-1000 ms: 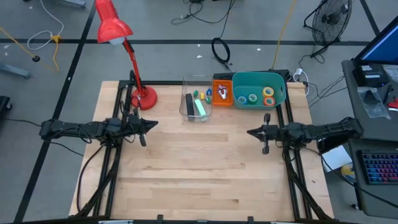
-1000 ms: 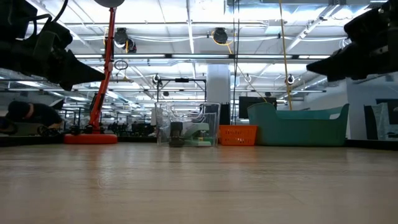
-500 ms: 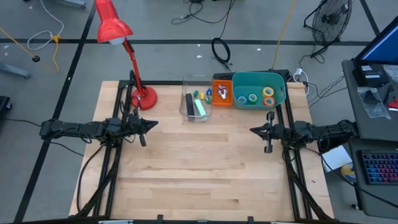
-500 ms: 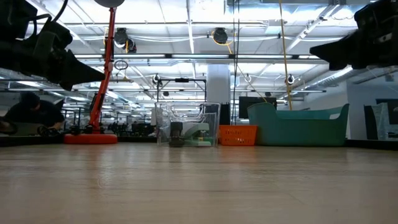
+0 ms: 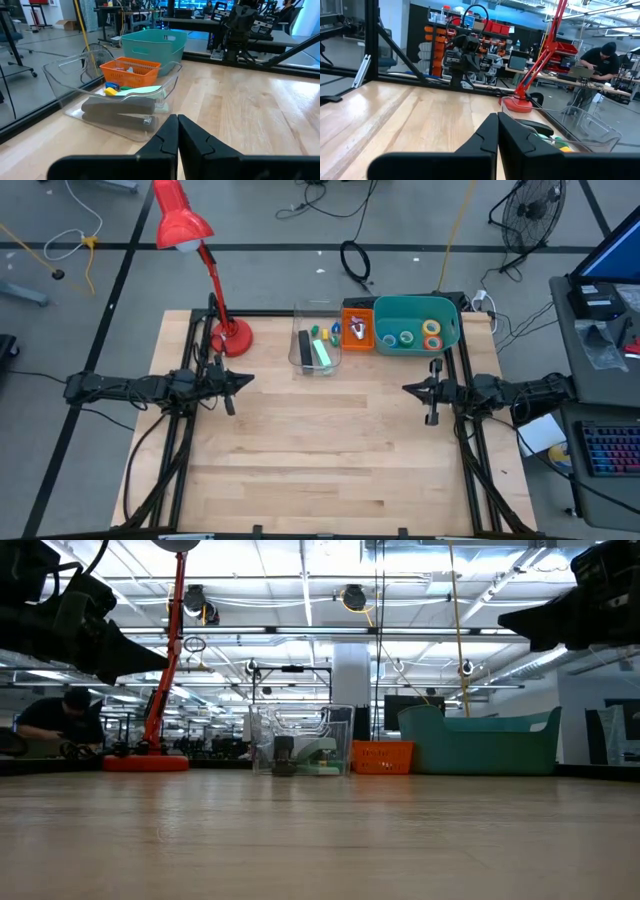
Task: Pick and place Stapler, Stapler remover, tape
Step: Return to Home Position
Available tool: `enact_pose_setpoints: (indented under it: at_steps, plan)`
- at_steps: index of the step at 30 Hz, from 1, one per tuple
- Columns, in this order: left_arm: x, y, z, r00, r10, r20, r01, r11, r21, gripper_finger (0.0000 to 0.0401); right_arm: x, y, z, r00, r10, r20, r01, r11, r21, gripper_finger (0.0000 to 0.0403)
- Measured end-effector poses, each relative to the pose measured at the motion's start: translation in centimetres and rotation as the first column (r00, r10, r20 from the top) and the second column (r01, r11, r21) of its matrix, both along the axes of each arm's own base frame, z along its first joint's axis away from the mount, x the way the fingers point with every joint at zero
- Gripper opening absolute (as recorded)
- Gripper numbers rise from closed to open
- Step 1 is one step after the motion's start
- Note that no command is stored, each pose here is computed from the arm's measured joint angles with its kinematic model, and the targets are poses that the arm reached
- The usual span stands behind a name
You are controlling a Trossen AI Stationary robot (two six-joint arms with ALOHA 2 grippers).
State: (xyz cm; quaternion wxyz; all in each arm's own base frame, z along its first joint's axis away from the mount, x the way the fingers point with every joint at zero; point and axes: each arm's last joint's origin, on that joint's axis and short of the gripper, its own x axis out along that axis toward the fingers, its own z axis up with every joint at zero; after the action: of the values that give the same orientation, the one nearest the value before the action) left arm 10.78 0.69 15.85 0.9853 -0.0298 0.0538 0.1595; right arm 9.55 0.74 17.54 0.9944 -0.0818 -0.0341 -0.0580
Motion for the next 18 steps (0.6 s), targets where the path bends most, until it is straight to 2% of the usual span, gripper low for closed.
enact_pose_setpoints:
  at_steps: [7,13,18]
  plan:
    - [0.0,0.0,0.0,1.0,0.002,0.005,-0.002,1.0,-0.016,0.0008,0.0,0.0,0.07,1.0,0.005,0.012,-0.005,0.999,0.046,0.0]
    - [0.0,0.0,0.0,1.0,0.003,0.009,-0.003,1.0,-0.026,0.0003,-0.01,0.01,0.1,1.0,0.007,0.015,-0.007,0.999,0.039,0.0]
    - [0.0,0.0,0.0,1.0,0.003,0.009,-0.003,1.0,-0.027,0.0017,-0.01,0.01,0.12,1.0,0.007,0.017,-0.008,0.999,0.039,0.0]
